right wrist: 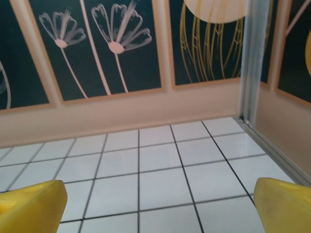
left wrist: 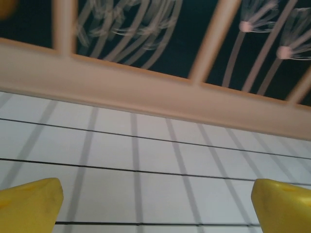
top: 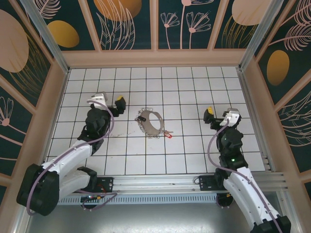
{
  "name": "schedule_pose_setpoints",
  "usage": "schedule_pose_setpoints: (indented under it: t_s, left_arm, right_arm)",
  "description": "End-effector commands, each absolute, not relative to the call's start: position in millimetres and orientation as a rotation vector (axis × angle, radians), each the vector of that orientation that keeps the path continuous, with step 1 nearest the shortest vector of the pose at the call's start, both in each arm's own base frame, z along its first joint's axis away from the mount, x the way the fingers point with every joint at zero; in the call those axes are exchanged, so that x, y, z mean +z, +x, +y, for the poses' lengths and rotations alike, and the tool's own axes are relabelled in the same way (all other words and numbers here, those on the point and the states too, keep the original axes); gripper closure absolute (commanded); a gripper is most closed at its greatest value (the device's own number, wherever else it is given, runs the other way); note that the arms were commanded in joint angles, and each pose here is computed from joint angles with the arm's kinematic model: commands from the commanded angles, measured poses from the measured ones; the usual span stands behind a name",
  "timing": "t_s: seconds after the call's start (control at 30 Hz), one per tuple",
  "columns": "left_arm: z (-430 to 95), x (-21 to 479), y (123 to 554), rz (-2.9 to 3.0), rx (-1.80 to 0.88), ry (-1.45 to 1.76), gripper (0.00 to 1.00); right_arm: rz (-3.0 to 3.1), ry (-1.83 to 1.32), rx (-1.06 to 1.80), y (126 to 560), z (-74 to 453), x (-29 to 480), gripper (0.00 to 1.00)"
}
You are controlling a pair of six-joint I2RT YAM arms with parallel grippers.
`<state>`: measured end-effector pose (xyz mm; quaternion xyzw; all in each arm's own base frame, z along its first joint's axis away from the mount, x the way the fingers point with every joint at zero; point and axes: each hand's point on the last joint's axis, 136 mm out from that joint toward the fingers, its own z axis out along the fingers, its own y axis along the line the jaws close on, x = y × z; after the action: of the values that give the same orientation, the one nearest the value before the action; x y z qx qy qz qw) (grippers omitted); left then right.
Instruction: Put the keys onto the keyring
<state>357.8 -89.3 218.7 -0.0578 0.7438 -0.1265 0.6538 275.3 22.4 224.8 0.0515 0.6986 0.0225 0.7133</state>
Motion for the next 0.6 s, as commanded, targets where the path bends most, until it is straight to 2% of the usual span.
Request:
schedule_pose_setpoints:
  t_s: [0.0, 0.2, 0.3, 0.57]
  left_arm:
    - [-38, 165, 357, 1.835, 0.023, -0.153, 0.01]
    - [-8, 154, 360, 1.810, 0.179, -0.150, 0.01]
    - [-1, 131, 357, 1.831, 0.158, -0.169, 0.01]
    - [-17, 150, 365, 1.700, 0.012, -0.056, 0.01]
  right_arm:
    - [1.478, 0.110, 0.014, 279, 16, 220, 0.01]
    - [1.521, 0.156, -0.034, 294, -2, 176, 0.01]
    - [1.554, 0.198, -0.047, 303, -14, 161, 0.01]
    - [1.540, 0.190, -0.025, 329, -22, 161, 0.01]
